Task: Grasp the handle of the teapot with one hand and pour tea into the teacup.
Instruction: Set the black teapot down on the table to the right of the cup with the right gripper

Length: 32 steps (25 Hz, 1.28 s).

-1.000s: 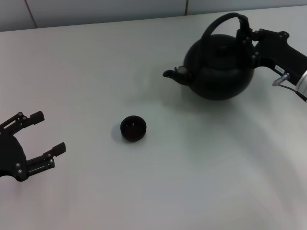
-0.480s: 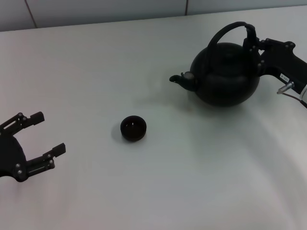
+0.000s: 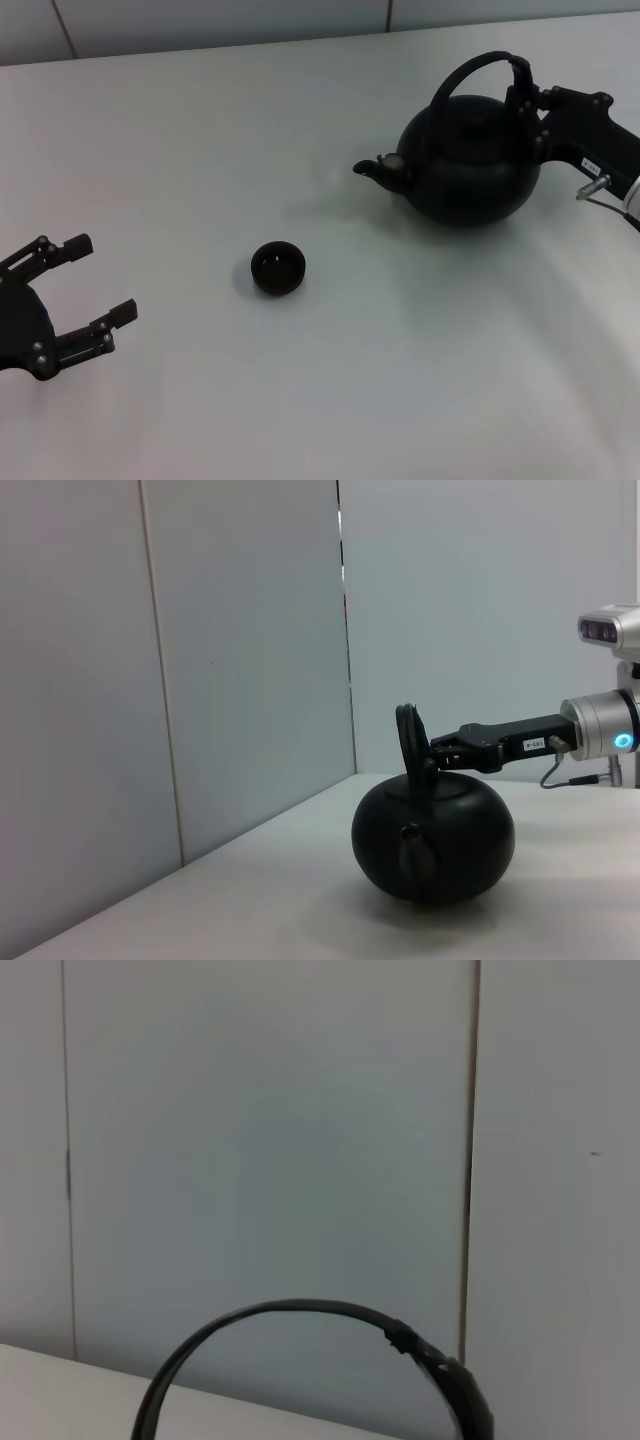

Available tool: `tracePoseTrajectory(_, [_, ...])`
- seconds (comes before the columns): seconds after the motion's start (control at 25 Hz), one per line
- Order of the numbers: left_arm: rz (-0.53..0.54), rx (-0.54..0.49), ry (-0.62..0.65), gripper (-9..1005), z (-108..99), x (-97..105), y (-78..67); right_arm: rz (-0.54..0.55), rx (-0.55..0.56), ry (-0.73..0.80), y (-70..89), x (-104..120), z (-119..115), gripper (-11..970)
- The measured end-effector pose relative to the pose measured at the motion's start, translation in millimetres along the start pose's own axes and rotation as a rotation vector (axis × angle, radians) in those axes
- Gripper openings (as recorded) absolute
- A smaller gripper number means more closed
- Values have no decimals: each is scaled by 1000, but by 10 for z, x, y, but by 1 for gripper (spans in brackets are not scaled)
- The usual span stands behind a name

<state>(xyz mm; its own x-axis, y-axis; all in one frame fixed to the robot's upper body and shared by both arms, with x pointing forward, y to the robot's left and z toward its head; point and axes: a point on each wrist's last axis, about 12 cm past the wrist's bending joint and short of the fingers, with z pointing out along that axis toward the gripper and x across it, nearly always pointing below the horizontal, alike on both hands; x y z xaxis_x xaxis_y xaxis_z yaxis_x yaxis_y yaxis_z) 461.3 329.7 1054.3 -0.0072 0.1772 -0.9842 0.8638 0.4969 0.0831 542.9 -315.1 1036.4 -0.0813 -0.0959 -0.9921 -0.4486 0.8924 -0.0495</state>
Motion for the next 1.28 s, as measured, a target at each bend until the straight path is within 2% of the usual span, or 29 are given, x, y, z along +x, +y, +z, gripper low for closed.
tracePoseTrajectory(0.6, [-5, -2, -3, 847, 2, -8, 4, 14, 26, 36, -16, 61, -10, 168])
tracePoseTrajectory(0.84, [-6, -3, -6, 847, 8, -9, 2, 19, 24, 17, -13, 54, -44, 292])
tracePoseTrajectory(0.92, [-5, -1, -6, 847, 15, -11, 4, 20, 24, 14, -12, 60, -67, 484])
tracePoseTrajectory(1.04, [-5, 2, -8, 847, 27, -15, 9, 25, 16, -5, 2, 73, -148, 558])
tracePoseTrajectory(1.16, [-4, 5, -8, 847, 38, -19, 14, 45, 24, -43, 5, 106, -333, 633])
tracePoseTrajectory(1.28, [-3, 6, -7, 847, 42, -20, 17, 78, 45, -104, 17, 137, -589, 634])
